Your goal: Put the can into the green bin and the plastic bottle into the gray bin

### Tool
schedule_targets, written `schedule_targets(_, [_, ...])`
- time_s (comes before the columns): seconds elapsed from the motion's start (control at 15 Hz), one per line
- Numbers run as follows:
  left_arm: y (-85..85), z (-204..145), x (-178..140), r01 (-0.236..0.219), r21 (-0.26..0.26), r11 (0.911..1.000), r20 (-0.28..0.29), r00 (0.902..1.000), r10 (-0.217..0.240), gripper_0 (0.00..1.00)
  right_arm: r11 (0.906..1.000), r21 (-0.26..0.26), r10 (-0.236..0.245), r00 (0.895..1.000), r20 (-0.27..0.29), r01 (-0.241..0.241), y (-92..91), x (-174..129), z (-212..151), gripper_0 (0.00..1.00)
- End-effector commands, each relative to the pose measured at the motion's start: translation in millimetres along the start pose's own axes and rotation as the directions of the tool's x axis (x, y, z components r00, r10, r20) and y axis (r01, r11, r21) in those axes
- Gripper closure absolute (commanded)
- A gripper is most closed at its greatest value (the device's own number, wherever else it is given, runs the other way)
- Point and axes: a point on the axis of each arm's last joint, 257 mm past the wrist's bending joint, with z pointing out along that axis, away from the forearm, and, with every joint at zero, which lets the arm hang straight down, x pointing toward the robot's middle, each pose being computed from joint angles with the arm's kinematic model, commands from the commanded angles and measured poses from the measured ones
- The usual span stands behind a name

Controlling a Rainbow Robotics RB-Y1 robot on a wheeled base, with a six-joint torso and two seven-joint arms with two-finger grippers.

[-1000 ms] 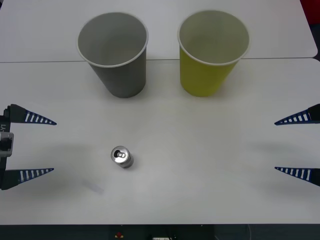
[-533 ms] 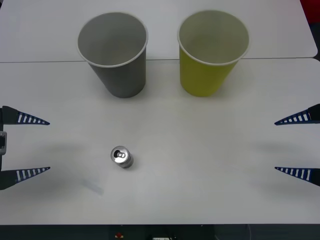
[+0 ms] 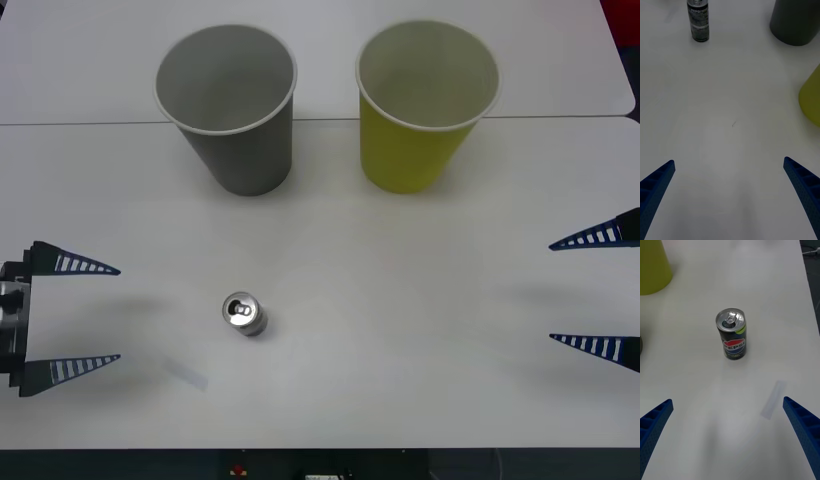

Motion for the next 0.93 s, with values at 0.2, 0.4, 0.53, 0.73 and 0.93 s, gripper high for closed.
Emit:
schedule_targets(0.2, [-1.1,16.1,10.0,0.008,-0.010,0.9999,0.080,0.9967,-0.007,0.00,1.0000,0.000,0.000,1.000,0.000,0.000,0.0,0.0,0.0,0.00])
schedule_targets(0.4, [-3.5,31.6,15.1,0.031,-0.019,0.9993,0.133,0.9906,-0.028,0.00,1.0000,0.000,0.000,1.000,0.000,0.000,0.0,0.0,0.0,0.00])
schedule_targets(0.53, [-6.4,42.2,19.2,0.056,-0.031,0.9979,0.172,0.9838,-0.050,0.00,1.0000,0.000,0.000,1.000,0.000,0.000,0.0,0.0,0.0,0.00])
schedule_targets(0.73, [-8.8,60.9,22.2,0.076,-0.048,0.9959,0.218,0.9739,-0.064,0.00,1.0000,0.000,0.000,1.000,0.000,0.000,0.0,0.0,0.0,0.00])
schedule_targets(0.93, [-9.7,80.8,19.7,0.105,-0.051,0.9932,0.256,0.9627,-0.088,0.00,1.0000,0.000,0.000,1.000,0.000,0.000,0.0,0.0,0.0,0.00])
